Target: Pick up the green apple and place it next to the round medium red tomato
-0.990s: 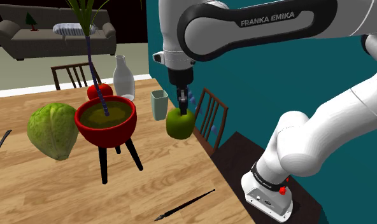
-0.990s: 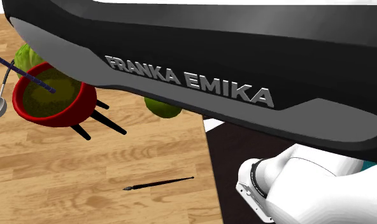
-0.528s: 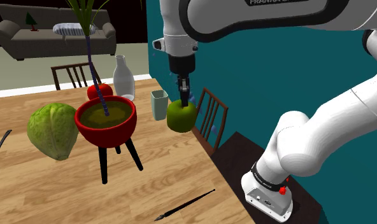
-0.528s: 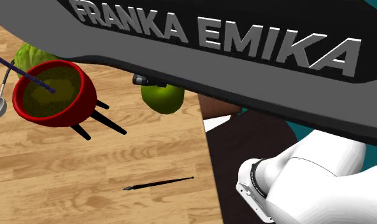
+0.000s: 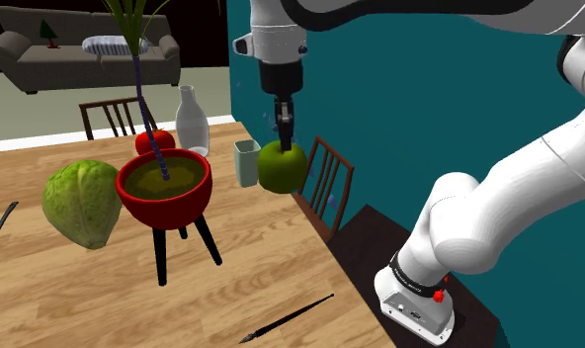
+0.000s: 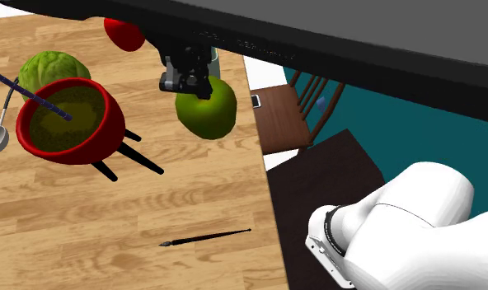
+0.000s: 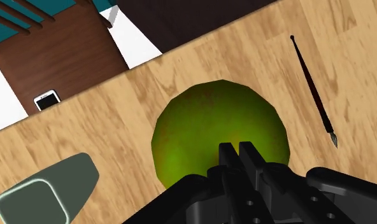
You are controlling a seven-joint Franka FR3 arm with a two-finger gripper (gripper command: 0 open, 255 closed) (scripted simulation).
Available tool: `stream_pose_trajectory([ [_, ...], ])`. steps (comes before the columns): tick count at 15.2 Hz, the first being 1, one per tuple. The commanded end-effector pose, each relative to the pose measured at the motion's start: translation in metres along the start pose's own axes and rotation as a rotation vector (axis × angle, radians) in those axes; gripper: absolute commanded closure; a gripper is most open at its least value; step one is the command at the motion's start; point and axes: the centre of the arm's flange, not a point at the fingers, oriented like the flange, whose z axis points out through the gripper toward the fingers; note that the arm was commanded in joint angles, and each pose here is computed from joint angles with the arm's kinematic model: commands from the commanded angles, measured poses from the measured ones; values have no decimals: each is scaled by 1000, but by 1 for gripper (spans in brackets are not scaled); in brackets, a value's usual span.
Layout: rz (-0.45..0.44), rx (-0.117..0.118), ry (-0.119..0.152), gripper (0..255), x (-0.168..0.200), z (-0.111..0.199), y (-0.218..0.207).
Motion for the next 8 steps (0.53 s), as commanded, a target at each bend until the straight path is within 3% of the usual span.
stream_pose_trajectory([
  [1,0,0,-1,255,14,-5,14],
  [8,0,0,-1,255,83,-19,75],
])
